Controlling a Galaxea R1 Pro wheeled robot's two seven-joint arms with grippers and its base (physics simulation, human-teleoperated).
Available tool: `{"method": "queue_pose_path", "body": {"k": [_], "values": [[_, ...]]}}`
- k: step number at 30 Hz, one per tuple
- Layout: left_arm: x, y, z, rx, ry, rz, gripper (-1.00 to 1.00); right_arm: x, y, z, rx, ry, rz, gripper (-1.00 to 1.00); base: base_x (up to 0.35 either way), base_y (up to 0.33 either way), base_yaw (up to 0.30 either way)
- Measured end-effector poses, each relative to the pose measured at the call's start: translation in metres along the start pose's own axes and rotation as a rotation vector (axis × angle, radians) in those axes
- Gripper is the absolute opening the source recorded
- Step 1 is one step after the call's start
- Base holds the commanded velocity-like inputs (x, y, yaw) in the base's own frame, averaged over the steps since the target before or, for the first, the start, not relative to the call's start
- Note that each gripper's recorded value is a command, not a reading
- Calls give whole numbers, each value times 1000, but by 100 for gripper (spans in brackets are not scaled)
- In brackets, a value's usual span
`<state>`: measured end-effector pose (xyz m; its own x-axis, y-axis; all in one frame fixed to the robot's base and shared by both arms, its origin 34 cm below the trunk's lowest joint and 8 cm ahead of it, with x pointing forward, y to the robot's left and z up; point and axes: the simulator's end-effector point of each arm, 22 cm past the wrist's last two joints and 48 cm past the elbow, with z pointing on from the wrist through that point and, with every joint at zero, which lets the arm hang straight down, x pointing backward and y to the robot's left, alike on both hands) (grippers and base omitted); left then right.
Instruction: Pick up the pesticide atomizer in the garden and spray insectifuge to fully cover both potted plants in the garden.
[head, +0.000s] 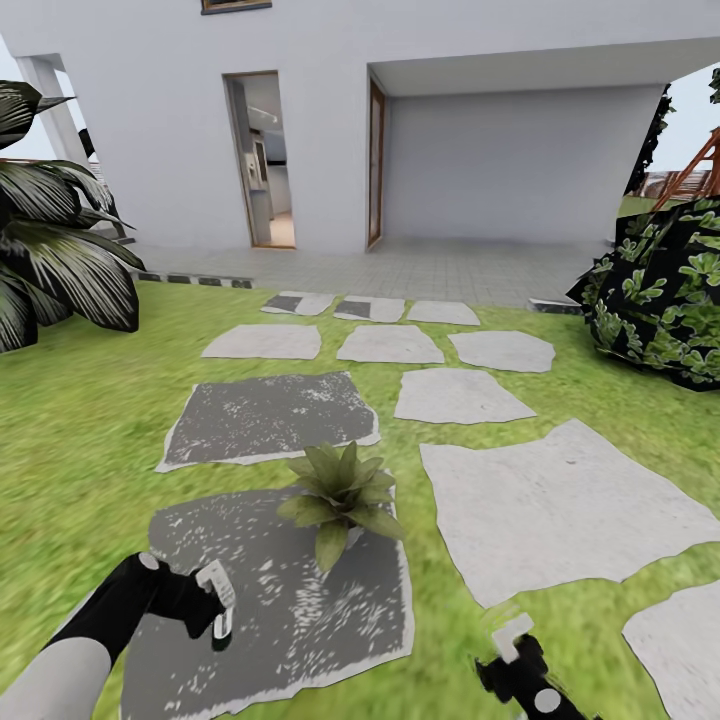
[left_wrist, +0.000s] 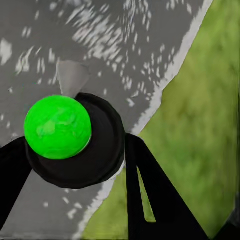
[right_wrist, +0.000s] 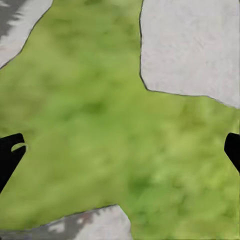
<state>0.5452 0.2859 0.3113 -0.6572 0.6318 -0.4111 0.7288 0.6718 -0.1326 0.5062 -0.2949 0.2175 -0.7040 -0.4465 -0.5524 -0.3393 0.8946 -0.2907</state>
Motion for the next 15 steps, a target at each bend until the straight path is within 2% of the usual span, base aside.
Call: {"method": "queue_pose_path", "body": {"k": [2,3,4,6,8,13,15], "values": [[6,3,-2,-5,40,-56,-100,23,-22,-5,123,48,74,100,0,0,0],[6,5,-4,-9,54,-76,-100,30,-28,-7,159,64,106,100,0,0,0],[8,8,-6,-15,76,-104,-100,41,-36,-10,208,88,170,100,0,0,0],[11,11,-9,-22,107,-140,-100,55,-45,-15,265,120,287,100,0,0,0],[12,12,-12,-23,133,-176,-100,62,-50,-17,294,136,352,100,0,0,0],[-9,19,-25,-20,162,-279,-100,66,-58,-19,315,141,376,100,0,0,0],[-16,19,-27,-21,174,-295,-100,67,-59,-19,317,141,376,100,0,0,0]]}}
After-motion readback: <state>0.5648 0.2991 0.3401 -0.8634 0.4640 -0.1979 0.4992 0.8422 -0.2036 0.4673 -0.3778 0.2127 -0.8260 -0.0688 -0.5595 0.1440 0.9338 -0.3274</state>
